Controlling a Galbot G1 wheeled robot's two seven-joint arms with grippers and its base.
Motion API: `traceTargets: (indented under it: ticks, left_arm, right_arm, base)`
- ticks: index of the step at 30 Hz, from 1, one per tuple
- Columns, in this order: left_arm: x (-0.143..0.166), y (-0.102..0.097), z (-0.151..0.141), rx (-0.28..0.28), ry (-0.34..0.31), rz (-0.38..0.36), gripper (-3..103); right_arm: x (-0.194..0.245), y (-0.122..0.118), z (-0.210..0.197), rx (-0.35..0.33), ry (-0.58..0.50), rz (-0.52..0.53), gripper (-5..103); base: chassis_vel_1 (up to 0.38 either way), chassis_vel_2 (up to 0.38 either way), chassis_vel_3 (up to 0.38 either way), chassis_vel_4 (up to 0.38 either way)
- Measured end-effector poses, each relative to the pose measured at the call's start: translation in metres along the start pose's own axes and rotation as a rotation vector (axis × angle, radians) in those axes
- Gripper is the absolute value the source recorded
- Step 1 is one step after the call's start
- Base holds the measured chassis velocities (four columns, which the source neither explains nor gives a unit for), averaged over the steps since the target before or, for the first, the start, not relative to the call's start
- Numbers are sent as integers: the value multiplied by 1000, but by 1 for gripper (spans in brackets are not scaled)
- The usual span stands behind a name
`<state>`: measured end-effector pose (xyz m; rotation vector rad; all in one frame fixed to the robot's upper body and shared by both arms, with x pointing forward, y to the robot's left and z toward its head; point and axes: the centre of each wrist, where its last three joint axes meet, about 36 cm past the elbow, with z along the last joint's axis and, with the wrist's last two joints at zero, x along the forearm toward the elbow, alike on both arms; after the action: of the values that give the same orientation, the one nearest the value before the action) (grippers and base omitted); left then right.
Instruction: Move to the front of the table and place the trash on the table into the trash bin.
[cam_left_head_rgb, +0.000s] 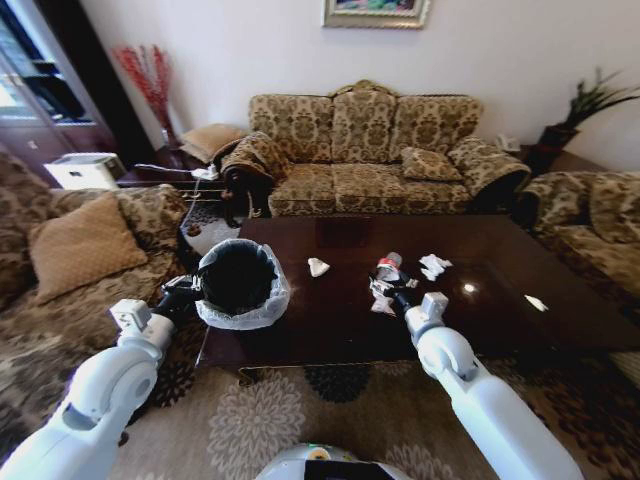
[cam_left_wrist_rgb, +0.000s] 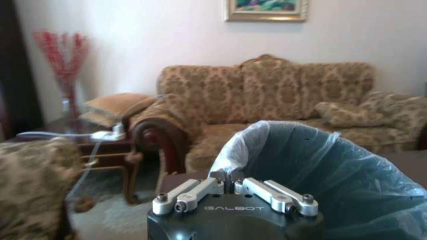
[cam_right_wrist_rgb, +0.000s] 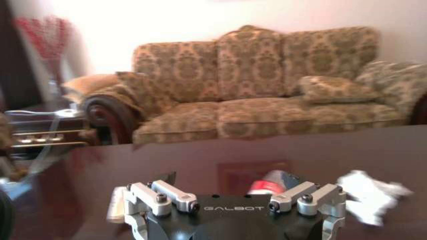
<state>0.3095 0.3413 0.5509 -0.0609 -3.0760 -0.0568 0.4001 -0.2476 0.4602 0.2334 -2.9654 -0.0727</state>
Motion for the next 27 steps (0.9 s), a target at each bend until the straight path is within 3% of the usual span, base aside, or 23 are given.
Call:
traceTargets:
  ticks: [9,20,27]
  left_arm:
    - [6,-3,-1,15,-15,23,2]
    - [9,-8,-1,25,-18,27,2]
    - [7,-10,-4,6,-20,33,2]
  right_arm:
    - [-4,5,5,3,-31,12,100]
    - [-14,13,4,10,-21,-20,100]
    - [-36,5,23,98,-6,-89,100]
  base:
    - [-36,-32,-27,-30]
    - [-109,107,116,-124]
    - [-205,244,231,-222]
